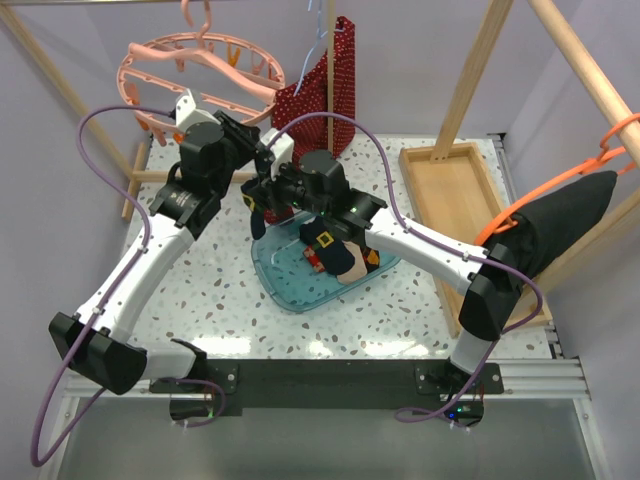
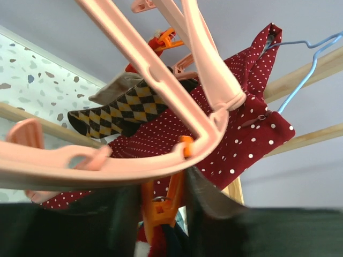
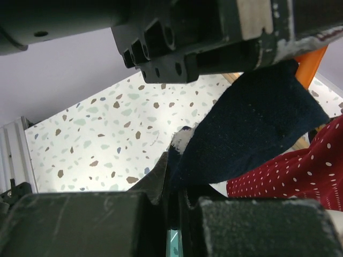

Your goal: Remove the socks clipped to the hanger

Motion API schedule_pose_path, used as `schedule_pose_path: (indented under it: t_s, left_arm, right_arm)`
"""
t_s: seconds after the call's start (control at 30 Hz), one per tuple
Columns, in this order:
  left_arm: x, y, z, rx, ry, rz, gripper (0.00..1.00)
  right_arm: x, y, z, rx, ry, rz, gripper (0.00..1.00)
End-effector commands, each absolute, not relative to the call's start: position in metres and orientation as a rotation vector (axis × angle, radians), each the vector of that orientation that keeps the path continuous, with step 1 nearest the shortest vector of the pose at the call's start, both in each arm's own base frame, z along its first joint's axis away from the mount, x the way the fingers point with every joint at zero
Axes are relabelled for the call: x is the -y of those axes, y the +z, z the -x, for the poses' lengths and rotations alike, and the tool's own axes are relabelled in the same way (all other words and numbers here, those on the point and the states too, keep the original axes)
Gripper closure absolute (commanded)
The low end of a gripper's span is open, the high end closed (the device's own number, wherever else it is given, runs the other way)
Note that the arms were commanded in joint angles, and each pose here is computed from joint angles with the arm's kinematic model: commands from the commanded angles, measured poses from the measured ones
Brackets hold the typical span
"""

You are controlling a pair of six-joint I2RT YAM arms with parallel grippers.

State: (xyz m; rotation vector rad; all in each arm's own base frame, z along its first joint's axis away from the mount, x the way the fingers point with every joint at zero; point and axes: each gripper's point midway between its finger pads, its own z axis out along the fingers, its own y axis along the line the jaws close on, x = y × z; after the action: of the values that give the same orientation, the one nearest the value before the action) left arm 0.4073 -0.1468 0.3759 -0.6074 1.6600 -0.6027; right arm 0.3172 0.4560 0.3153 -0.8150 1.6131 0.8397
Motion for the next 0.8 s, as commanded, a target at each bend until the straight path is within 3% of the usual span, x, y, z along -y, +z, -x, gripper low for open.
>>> schedule_pose_path:
  t_s: [0.0, 0.23, 0.33, 0.77]
  left_arm:
    - [0.142, 0.389, -0.412, -1.598, -0.577, 0.589, 0.72]
    - [0.128, 0.395, -0.406, -1.568, -0.527, 0.606, 0.87]
    - [0.127, 0.397, -0.405, -1.564, -0.516, 0.599, 0.99]
    - [0.114, 0.419, -0.393, -1.523, -0.434, 0.505, 1.0]
  right_arm:
    - [-0.454, 0.358, -0.309, -1.512, 0.865, 0.804, 1.0]
    - [-0.45, 0.356, -0.309, -1.524, 0.852, 0.791, 1.0]
    - [-0.447, 0.352, -0.31, -1.543, 0.836, 0.783, 1.0]
    - [-0.4, 0.312, -0.308, -1.669, 0.676, 0.721, 1.0]
